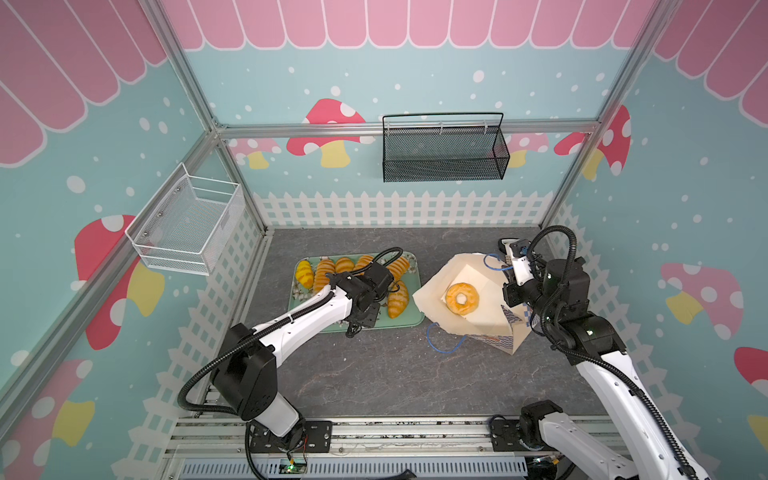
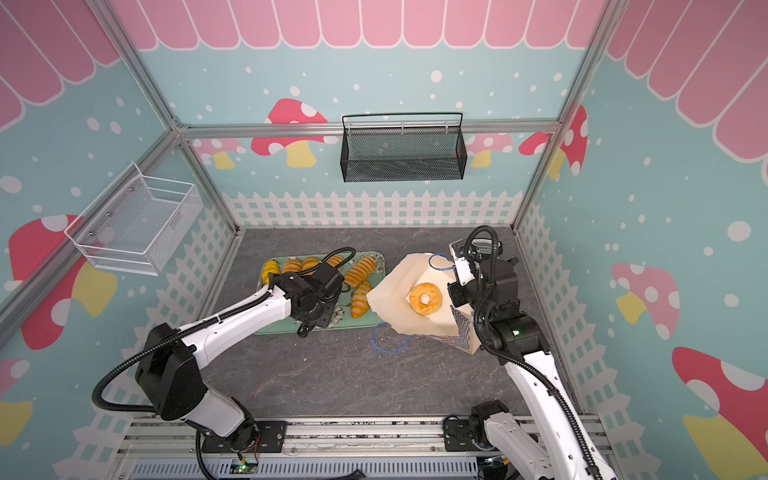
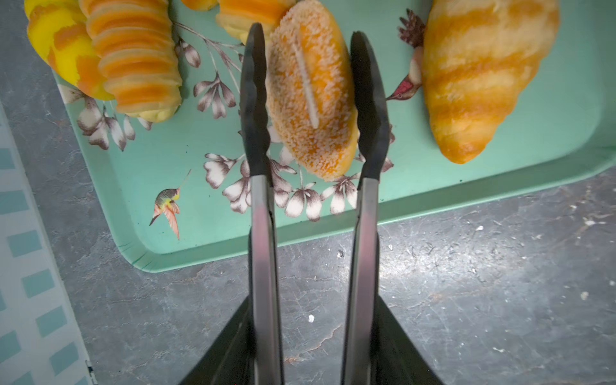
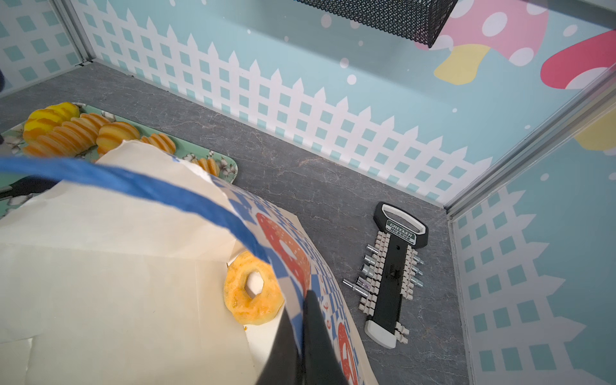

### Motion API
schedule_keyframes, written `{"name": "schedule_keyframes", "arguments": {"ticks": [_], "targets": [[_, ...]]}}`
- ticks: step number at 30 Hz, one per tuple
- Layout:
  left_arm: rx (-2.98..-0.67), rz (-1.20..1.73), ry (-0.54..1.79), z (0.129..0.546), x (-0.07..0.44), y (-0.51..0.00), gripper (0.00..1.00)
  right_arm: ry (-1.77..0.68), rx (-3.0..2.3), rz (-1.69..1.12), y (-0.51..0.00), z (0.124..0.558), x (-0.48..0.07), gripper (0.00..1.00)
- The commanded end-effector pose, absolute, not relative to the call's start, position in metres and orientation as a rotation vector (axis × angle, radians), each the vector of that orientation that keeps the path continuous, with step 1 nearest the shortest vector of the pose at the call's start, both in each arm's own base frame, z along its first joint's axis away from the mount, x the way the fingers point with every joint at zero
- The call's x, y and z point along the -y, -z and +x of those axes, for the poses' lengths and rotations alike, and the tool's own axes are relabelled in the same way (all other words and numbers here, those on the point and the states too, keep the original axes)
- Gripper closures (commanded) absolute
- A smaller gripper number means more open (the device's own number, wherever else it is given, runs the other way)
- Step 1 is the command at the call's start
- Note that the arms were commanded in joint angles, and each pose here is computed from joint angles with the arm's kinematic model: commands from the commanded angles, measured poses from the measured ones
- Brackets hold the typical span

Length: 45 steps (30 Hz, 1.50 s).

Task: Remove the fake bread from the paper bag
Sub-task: 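Move the open left tongs back into the paper bag toward the ring bread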

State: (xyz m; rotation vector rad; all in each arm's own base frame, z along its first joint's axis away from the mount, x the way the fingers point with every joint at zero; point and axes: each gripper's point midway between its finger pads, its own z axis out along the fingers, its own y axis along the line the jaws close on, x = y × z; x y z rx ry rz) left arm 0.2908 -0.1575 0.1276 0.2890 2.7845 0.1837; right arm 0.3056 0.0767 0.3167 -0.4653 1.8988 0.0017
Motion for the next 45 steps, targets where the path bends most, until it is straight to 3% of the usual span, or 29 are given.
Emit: {"name": "schedule_keyframes", "arguments": {"ticks": [1, 12, 24, 37, 45], "targets": [[-2.731, 0.215, -0.051, 0.298, 0.163, -0.151, 0.5, -0.004, -1.86, -0.466, -0.332, 0.305, -0.079, 1.0], [-2.718, 0.168, 0.115, 0.295, 0.169, -0.159, 0.48, -0.005, -1.855, -0.459, -0.334, 0.301, -0.077, 1.0], [-2.589, 0.198, 0.206, 0.296, 0.166, -0.205, 0.51, 0.003, -1.844, -0.469, -0.34, 0.299, -0.077, 1.0], [-2.189, 0.541, 0.375, 0.273, 0.18, -0.338, 0.55, 0.006, -1.752, -0.646, -0.352, 0.292, -0.092, 1.0], [-1.915, 0.959, 0.403, 0.22, 0.24, -0.392, 0.55, 0.045, -1.708, -0.632, -0.361, 0.29, -0.087, 1.0]]}}
